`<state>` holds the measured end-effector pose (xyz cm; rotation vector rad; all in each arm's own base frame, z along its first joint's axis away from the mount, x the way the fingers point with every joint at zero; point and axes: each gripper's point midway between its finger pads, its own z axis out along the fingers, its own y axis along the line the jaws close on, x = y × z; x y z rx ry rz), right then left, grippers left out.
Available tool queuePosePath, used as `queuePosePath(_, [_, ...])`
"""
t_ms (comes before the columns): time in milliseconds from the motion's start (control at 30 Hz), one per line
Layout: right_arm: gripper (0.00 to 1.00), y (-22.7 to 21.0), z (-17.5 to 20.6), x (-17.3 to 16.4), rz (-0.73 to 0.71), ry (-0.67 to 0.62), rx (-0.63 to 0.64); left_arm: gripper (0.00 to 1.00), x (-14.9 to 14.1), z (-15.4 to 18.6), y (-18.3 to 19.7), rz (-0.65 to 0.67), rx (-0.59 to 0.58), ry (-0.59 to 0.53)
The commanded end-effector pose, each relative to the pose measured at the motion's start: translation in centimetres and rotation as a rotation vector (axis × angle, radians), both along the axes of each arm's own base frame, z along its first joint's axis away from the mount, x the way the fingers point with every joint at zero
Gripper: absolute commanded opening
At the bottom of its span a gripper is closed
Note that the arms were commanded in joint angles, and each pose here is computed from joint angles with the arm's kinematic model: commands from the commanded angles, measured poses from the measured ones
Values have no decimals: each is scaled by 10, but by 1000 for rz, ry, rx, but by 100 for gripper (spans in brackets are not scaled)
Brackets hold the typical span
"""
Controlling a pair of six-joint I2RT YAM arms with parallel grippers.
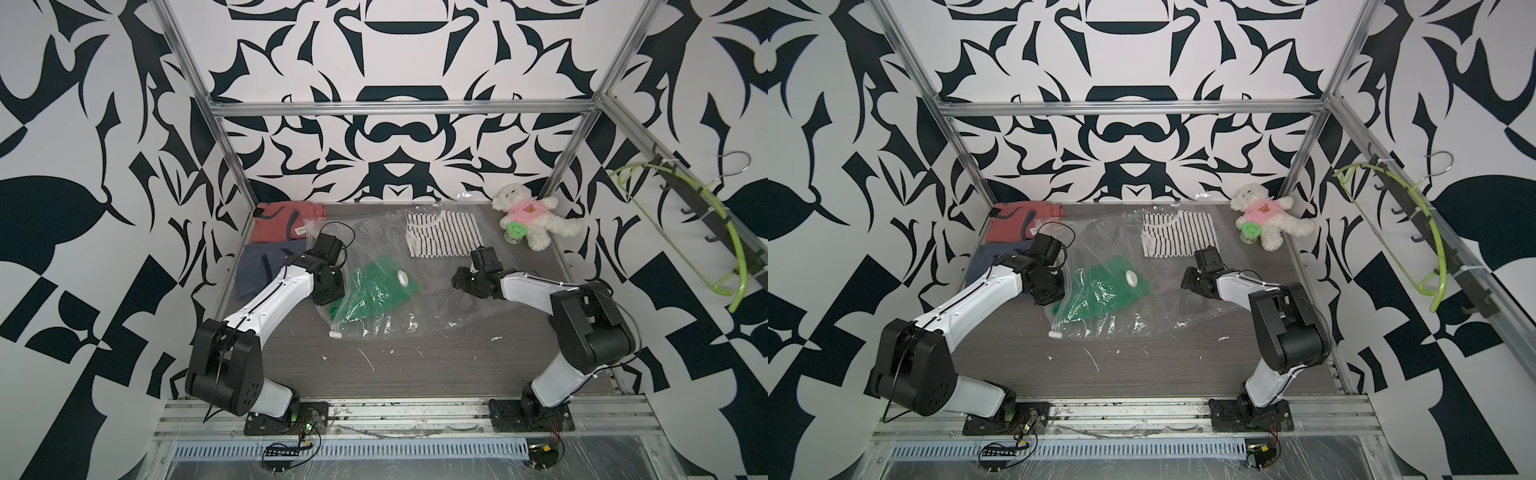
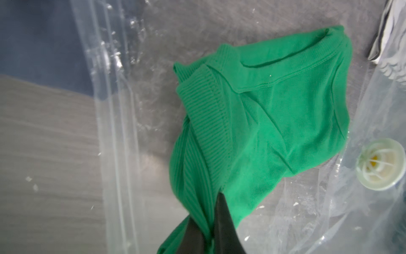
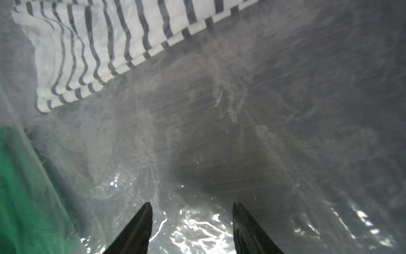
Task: Take the tank top out of the vacuum bag
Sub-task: Take out the tank top from the vacuum bag.
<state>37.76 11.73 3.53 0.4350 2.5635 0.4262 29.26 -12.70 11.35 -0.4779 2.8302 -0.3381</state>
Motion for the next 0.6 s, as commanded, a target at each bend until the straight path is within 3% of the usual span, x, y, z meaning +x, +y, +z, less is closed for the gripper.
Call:
queuePosePath(0, [60,4,15,6,-12,-50,16,0,-12,29,17,57,44,-5])
queuePosePath(100, [60,2,7,5,-23,-40,0,0,-19,33,32,94,87,-14])
queuePosePath(267, [60,10,5,6,4,-28,-10,0,-35,10,59,169,133,52])
queuePosePath(367, [60,8,5,6,1,-36,-38,0,-39,0,66,201,88,67])
queuePosePath(567, [60,7,5,6,-5,-30,-49,0,-48,10,86,219,152,111])
